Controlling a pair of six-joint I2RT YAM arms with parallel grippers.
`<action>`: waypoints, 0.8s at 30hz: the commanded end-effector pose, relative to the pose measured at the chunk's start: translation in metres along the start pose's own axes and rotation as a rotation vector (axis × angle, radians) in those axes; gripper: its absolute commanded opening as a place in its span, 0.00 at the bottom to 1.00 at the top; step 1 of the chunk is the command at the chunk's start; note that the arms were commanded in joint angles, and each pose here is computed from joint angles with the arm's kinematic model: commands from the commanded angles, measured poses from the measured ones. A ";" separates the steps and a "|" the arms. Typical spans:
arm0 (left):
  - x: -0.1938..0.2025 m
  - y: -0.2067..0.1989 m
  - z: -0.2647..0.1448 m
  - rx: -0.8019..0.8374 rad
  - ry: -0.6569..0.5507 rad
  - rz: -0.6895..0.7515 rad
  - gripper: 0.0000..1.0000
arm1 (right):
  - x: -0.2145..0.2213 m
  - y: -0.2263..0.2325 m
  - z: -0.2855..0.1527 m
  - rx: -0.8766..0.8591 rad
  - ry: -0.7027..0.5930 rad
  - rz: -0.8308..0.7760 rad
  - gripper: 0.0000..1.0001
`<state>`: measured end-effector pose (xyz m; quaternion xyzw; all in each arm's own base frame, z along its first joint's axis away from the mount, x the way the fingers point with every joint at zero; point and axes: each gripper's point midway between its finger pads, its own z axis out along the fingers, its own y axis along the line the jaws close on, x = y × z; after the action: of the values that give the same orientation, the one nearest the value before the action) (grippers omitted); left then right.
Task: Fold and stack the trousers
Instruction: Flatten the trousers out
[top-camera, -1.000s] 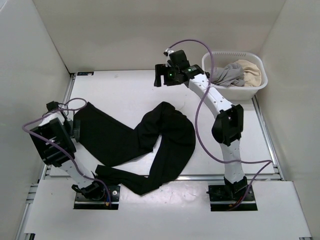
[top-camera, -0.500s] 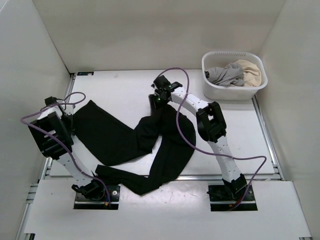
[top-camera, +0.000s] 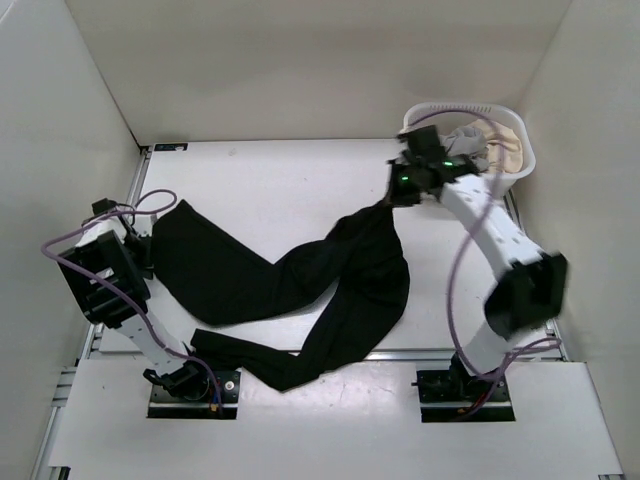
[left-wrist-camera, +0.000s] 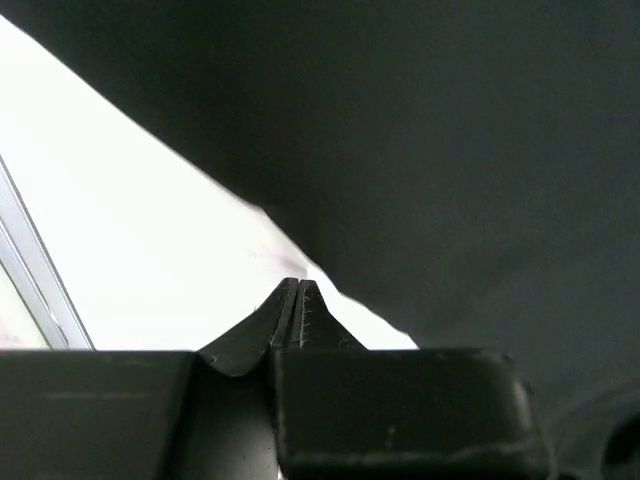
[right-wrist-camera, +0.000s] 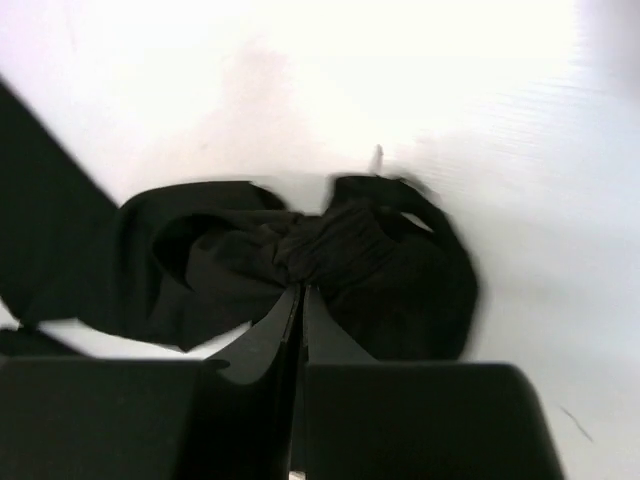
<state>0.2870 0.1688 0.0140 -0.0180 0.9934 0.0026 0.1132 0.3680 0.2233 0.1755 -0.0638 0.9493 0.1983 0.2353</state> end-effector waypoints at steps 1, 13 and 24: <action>0.002 -0.014 -0.027 0.010 -0.023 0.053 0.14 | 0.005 -0.041 -0.054 0.154 -0.111 -0.017 0.00; 0.026 -0.037 -0.049 0.039 0.050 0.124 0.31 | 0.164 -0.145 -0.076 0.513 0.016 0.091 0.23; -0.041 -0.007 -0.042 -0.021 -0.036 0.039 0.54 | 0.129 -0.142 -0.079 0.385 -0.339 0.465 0.91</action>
<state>0.2929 0.1490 0.0595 0.0241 0.9943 -0.0025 0.1034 0.2209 0.0427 0.1185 0.1666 0.9416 0.0102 0.2923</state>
